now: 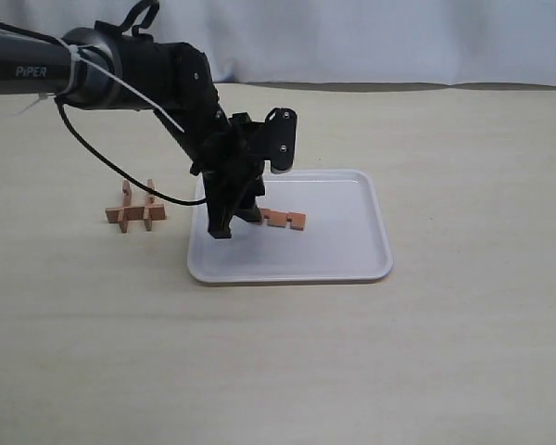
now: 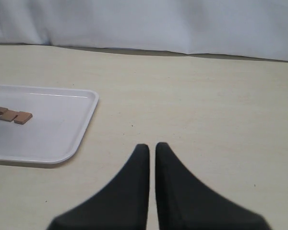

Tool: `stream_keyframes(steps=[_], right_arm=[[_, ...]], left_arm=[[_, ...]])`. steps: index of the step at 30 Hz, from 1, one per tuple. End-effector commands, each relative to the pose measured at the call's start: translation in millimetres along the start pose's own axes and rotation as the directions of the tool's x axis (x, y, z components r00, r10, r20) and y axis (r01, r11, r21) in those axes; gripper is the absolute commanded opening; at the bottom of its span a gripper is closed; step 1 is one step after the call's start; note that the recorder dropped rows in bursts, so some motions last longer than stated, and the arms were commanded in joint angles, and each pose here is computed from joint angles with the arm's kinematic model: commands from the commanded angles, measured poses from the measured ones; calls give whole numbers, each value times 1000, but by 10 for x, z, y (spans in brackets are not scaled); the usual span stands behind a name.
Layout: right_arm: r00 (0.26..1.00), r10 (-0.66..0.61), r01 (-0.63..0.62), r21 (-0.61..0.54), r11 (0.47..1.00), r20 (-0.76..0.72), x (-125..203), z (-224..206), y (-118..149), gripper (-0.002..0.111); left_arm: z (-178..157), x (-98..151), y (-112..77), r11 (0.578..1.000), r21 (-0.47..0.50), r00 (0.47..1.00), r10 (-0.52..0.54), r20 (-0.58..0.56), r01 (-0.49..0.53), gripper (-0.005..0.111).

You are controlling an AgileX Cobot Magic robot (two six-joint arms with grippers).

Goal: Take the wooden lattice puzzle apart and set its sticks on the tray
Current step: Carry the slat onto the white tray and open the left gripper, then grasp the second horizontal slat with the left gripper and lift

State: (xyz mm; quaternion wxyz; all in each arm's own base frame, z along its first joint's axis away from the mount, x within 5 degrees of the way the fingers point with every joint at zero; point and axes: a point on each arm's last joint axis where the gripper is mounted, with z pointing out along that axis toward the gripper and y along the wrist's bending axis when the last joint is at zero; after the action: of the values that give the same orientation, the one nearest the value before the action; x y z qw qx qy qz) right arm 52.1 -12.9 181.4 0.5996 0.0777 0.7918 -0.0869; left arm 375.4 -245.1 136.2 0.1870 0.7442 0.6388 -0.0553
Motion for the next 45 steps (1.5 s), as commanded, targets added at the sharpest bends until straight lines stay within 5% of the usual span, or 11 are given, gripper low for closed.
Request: stream_keyframes(steps=[1,5,9,19,25,30,37,45], right_arm=[[1000,1,-1,5,1000,14,-8,-3,-3,4],[1000,1,-1,5,1000,14,-8,-3,-3,4],[1000,1,-1,5,1000,14,-8,-3,-3,4],[1000,1,-1,5,1000,14,-8,-3,-3,4],[1000,1,-1,5,1000,14,-8,-3,-3,4],[1000,1,-1,5,1000,14,-8,-3,-3,4],[1000,1,-1,5,1000,14,-8,-3,-3,4],[1000,1,-1,5,1000,14,-8,-3,-3,4]], left_arm=[[-18,-3,-19,999,18,999,-47,-4,47,40],[-222,63,-19,999,24,994,27,-106,-24,22],[-510,244,39,1000,15,986,-10,-169,13,10],[-827,1189,167,954,57,930,-273,-246,295,7],[-882,1467,172,900,13,871,-418,-257,436,17],[-671,1585,-5,908,5,866,-398,-301,419,46],[-529,1641,-61,916,-65,876,-399,-272,397,47],[-346,1656,-78,889,-41,860,-452,-236,456,47]])
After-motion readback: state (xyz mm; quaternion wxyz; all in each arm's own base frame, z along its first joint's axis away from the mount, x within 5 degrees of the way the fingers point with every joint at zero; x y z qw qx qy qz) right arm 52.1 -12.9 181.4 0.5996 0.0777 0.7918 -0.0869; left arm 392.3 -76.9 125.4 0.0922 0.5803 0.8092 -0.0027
